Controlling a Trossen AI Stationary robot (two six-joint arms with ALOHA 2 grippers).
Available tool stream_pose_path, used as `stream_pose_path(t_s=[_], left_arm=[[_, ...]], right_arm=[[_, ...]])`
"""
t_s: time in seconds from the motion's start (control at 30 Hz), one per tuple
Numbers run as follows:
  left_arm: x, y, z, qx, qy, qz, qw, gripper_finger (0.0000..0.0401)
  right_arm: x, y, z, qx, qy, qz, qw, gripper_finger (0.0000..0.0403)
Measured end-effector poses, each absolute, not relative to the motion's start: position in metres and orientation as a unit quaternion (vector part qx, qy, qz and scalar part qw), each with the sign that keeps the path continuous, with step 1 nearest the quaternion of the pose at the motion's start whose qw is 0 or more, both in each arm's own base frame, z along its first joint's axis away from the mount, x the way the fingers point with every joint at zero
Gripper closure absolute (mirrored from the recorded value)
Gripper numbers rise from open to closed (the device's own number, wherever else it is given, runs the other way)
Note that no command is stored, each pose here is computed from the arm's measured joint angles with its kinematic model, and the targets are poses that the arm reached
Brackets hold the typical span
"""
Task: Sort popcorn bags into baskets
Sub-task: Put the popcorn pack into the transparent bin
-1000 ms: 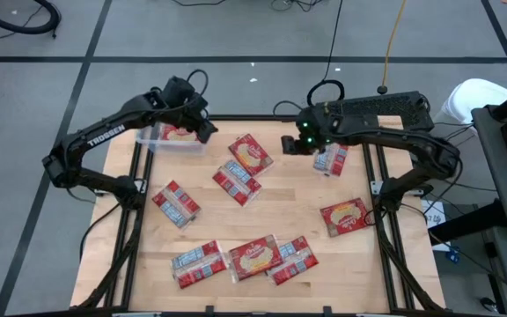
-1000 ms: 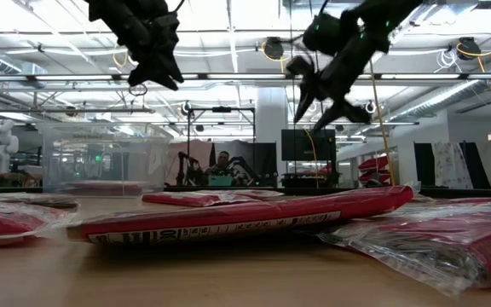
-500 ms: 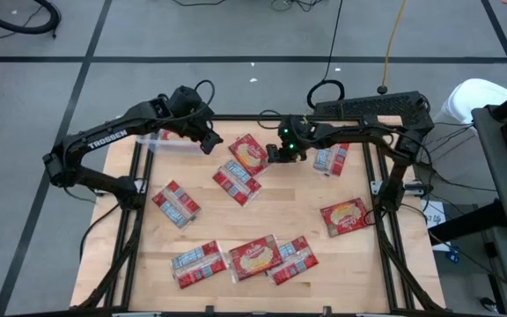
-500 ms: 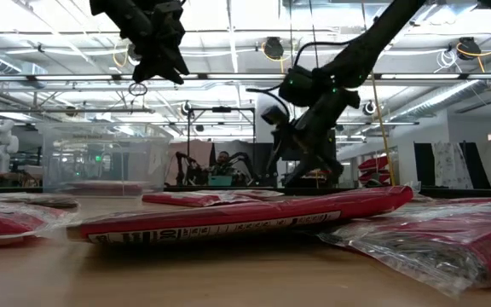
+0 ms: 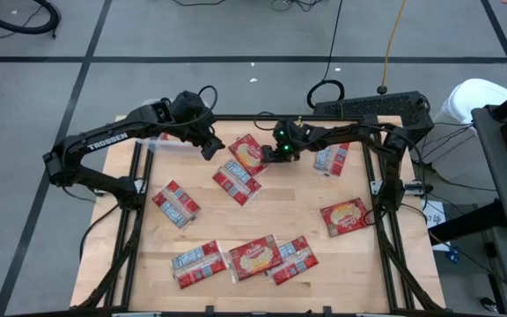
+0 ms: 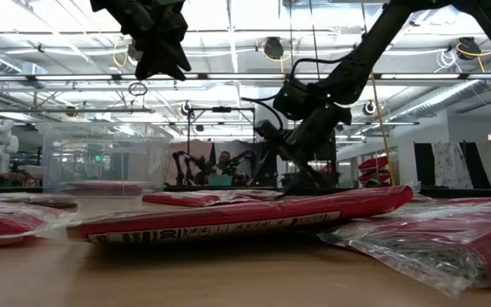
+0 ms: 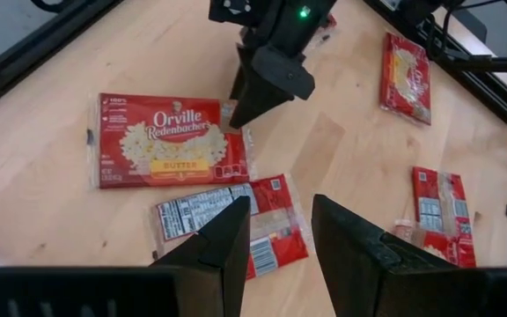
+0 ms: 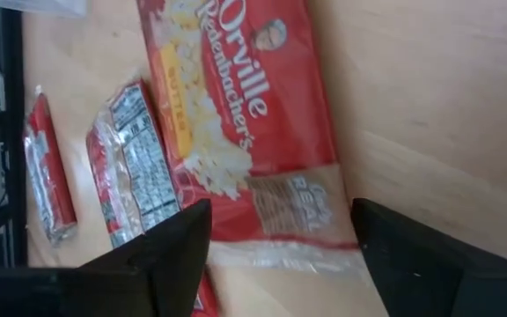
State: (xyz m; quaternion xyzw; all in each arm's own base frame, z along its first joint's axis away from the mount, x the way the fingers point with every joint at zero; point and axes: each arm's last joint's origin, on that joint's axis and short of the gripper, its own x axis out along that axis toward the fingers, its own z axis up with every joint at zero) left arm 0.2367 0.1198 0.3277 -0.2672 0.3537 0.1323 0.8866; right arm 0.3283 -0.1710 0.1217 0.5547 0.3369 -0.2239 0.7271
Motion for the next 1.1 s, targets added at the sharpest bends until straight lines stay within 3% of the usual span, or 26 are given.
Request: stream_pose_path(t_s=[0.2,0.53,0.73,1.1], left_arm=[[0.236,0.120,0.328,-0.266,0.354,0.134,0.887,0.0274],[0.236,0.121,0.328,-0.238,0.357,0.144,0.892,0.0274],[0.236,0.122,0.328,-0.240,0.356,0.150,0.890,0.0274],[0.235,0.132,0.331,-0.240,0.329,0.185,0.894,0.0273]], right_arm=[[0.330,-0.172,0.122,0.543,0.328,-0.226,0.739,0.0194],[0.331,-0.175,0.122,0.508,0.320,-0.235,0.764,0.0388],[0.334,-0.177,0.135,0.490,0.288,-0.215,0.794,0.0393],[0.328,-0.164,0.188,0.343,0.273,-0.150,0.886,0.0402]])
